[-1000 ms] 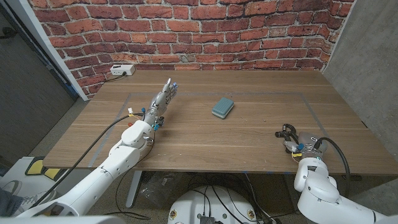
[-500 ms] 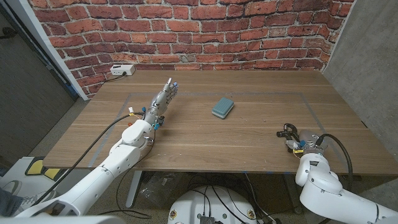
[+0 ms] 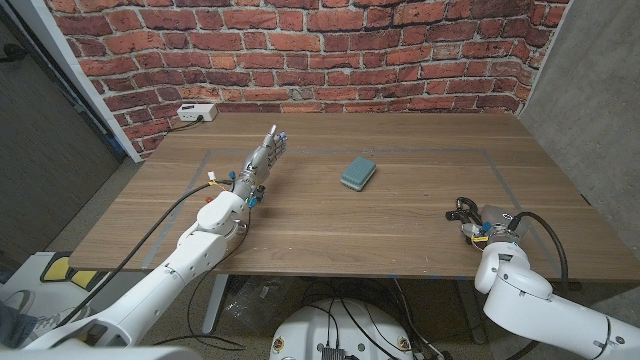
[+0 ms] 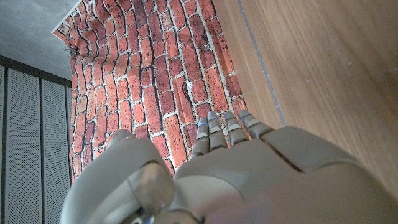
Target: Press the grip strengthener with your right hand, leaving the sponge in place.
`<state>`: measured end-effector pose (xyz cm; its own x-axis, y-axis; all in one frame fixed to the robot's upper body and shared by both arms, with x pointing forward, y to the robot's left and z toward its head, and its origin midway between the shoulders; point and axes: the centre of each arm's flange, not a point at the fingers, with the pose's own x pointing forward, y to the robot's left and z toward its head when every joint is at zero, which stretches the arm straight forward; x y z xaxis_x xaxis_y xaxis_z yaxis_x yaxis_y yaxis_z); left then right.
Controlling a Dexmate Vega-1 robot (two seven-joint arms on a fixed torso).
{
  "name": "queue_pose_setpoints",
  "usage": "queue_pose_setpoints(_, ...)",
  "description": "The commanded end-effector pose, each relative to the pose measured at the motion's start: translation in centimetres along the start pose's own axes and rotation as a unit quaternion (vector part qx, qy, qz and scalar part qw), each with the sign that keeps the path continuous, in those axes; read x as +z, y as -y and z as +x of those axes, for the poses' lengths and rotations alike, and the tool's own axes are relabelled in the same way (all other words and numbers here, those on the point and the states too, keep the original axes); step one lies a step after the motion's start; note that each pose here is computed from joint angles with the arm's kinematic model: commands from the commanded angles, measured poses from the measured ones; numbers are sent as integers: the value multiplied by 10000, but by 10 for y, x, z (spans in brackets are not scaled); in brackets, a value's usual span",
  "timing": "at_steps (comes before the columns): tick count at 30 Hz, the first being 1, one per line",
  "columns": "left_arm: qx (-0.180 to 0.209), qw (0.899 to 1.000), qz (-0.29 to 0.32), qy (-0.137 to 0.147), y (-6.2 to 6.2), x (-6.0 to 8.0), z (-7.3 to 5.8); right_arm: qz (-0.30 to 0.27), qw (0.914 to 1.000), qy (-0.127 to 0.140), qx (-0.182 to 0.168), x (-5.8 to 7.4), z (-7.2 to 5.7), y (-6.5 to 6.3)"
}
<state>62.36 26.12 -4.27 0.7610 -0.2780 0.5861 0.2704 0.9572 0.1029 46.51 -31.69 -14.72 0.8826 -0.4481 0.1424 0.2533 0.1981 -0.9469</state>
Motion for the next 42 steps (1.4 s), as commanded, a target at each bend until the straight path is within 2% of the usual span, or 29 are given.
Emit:
queue_pose_setpoints(1,-21,10000,-12,-29,-2,-1,4,157,9998,1,-114,3,0,5)
queue_pose_setpoints(9,-47,10000,-11,-47,-4,-1,8,315,9992,1,-243,3,-3,16)
queue_pose_setpoints(12,-49,10000,-7,-44,-4,-1,8,173,9991,64,-385,6,-6,19)
queue_pose_setpoints(27,-63,10000,-5,-33,-5,0,9,338,9978,71,-568,4,-12,34)
queue_pose_setpoints(42,-43,10000,46,-1,-7,4,5,439,9923,327,-1113,12,-33,67)
